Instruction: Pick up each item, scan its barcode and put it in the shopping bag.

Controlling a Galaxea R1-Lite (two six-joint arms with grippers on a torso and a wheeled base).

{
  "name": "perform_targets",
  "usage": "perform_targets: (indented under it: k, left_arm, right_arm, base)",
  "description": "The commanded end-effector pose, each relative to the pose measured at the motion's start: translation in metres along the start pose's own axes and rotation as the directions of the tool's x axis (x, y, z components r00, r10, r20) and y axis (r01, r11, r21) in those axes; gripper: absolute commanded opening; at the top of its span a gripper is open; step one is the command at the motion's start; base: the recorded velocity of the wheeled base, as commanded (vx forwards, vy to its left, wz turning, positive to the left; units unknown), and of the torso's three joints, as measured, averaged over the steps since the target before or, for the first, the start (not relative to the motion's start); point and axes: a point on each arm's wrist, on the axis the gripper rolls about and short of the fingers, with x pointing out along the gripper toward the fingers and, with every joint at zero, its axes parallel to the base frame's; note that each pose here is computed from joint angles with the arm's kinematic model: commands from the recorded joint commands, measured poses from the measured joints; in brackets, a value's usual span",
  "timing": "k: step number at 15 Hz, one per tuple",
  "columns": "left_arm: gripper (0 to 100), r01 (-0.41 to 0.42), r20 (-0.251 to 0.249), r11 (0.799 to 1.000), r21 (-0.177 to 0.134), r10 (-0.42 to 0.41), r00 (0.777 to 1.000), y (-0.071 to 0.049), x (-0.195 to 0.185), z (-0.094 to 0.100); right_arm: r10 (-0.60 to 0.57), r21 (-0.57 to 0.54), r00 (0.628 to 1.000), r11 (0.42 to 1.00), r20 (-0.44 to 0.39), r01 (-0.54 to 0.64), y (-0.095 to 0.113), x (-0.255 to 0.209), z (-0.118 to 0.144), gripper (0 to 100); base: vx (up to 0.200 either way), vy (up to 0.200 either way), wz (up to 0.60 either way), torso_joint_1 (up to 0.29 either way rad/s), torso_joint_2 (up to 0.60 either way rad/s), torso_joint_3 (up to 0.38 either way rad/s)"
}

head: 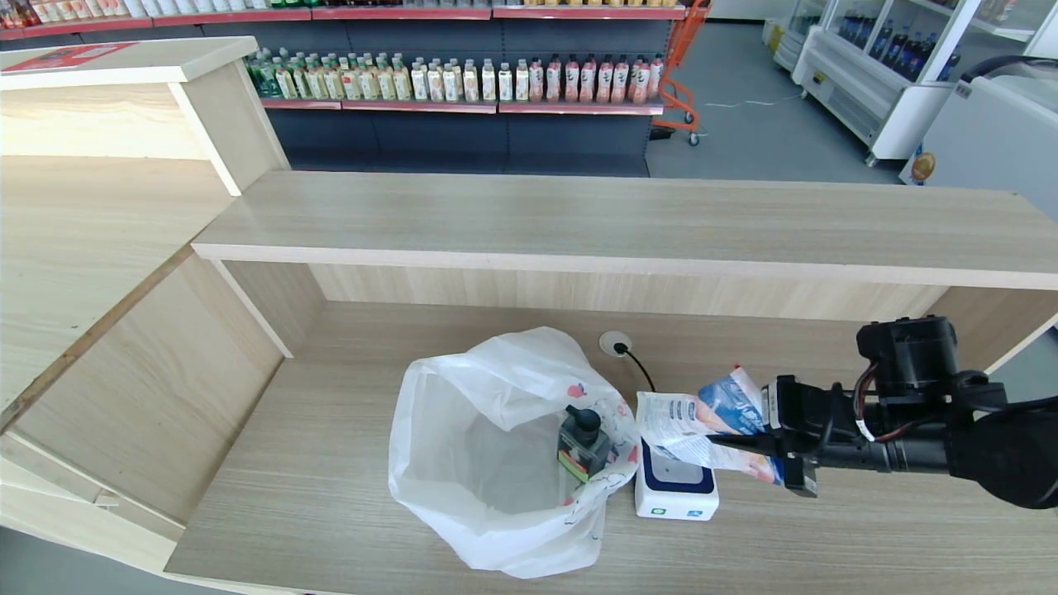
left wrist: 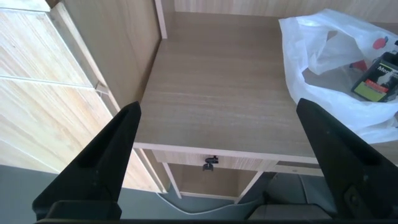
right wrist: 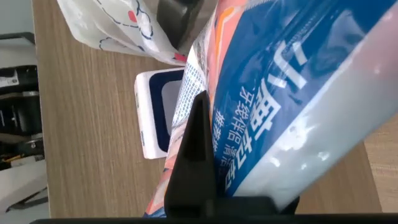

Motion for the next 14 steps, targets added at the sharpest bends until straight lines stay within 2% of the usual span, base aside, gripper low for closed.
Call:
perform_targets:
  k: [1, 14]
  left_arm:
    - [100, -0.001, 0.000, 1.000, -0.002, 0.001, 1.000, 0.0000, 0.0000, 0.0000]
    - [100, -0.001, 0.000, 1.000, 0.000, 0.001, 1.000, 0.0000, 0.0000, 0.0000]
  right_arm:
    - [0.020, 0.009, 1.000, 1.000, -0.004, -0.020, 0.0023, 0.0107, -0.0084, 0]
    - [0.002, -0.007, 1.000, 1.000, 0.020, -0.002, -0.0018, 0.0176, -0.0116, 0]
  base:
    - [0.000, 0.000, 0.00, 0.000, 0.00, 0.000]
    - [0.000, 0.000, 0.00, 0.000, 0.00, 0.000]
